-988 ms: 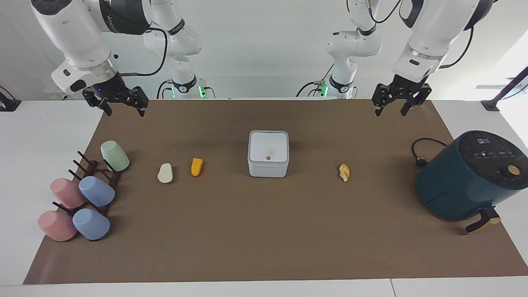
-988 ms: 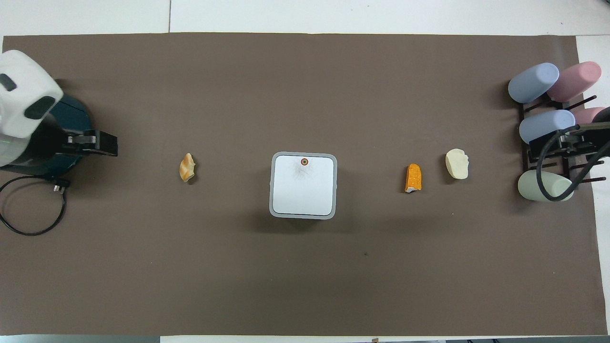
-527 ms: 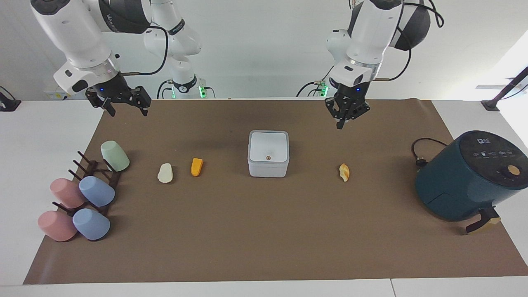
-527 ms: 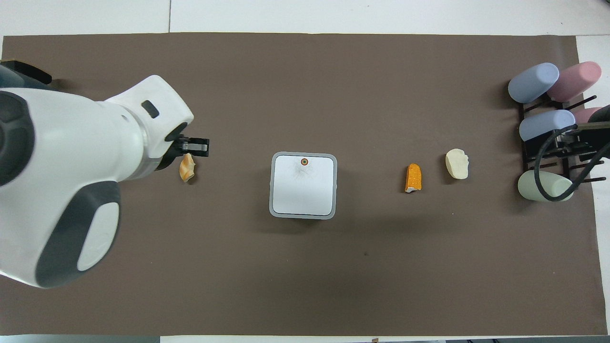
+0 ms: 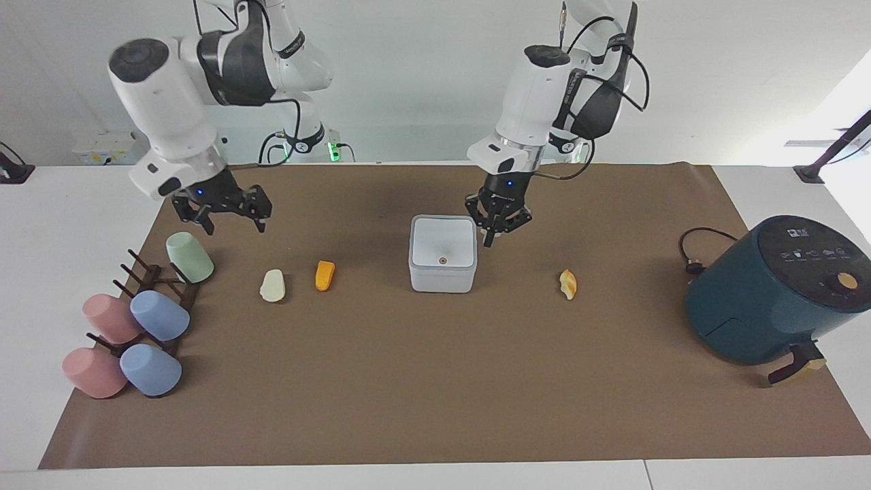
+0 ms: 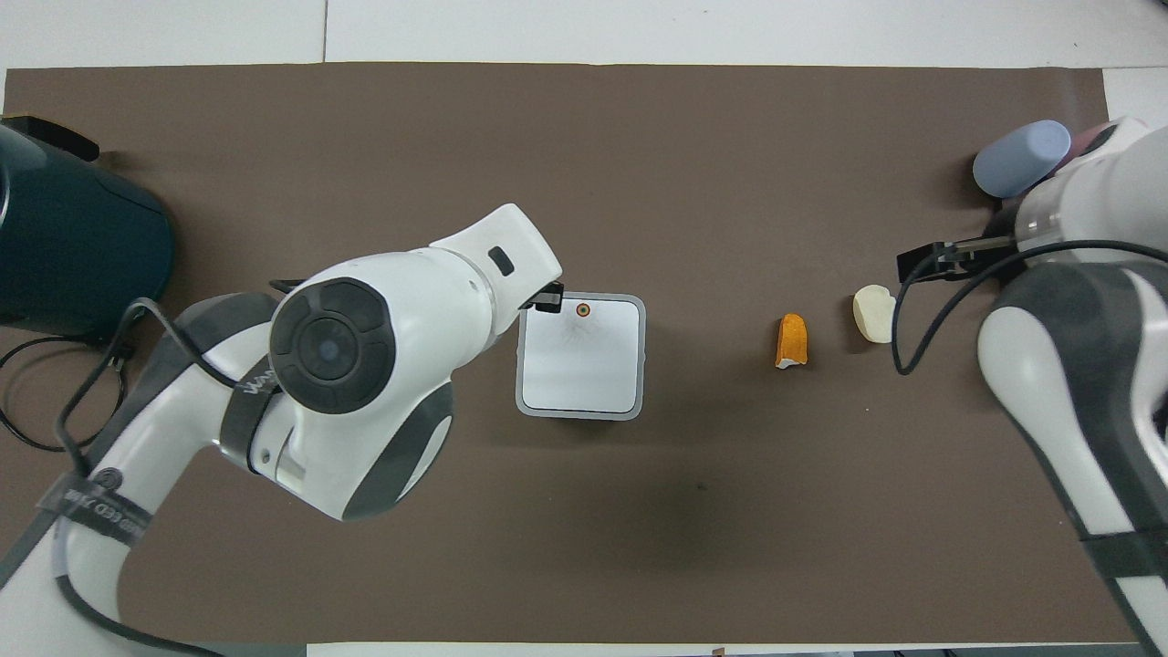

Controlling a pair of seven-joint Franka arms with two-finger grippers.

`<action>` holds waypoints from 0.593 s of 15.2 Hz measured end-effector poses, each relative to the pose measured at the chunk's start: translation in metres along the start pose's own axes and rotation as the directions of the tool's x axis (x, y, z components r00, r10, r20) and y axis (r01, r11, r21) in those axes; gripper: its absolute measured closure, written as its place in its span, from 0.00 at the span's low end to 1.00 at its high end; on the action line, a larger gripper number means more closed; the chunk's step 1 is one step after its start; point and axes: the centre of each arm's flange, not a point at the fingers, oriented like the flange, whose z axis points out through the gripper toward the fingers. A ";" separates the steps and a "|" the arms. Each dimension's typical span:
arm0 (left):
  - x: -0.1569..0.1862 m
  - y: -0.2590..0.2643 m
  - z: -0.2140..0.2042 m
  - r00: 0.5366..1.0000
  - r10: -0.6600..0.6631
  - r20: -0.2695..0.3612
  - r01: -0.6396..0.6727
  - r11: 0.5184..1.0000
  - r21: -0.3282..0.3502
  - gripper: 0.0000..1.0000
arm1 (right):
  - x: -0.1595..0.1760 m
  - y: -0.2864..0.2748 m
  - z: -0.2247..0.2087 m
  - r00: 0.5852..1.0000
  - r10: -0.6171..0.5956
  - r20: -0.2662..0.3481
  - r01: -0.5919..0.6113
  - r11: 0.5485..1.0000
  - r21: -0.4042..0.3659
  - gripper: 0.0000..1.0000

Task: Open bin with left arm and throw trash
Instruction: 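Lift the lid with the left gripper while the right gripper grasps cream snack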

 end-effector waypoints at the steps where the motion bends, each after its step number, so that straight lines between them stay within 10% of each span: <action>1: -0.004 0.012 0.014 1.000 0.003 0.001 -0.003 1.000 -0.010 0.99 | -0.003 -0.005 0.033 1.000 -0.009 0.006 0.009 1.000 0.002 0.00; 9: -0.022 0.039 0.078 0.999 0.029 0.030 -0.028 0.999 -0.027 0.99 | -0.029 0.014 0.170 0.994 -0.108 0.007 0.108 0.994 0.009 0.00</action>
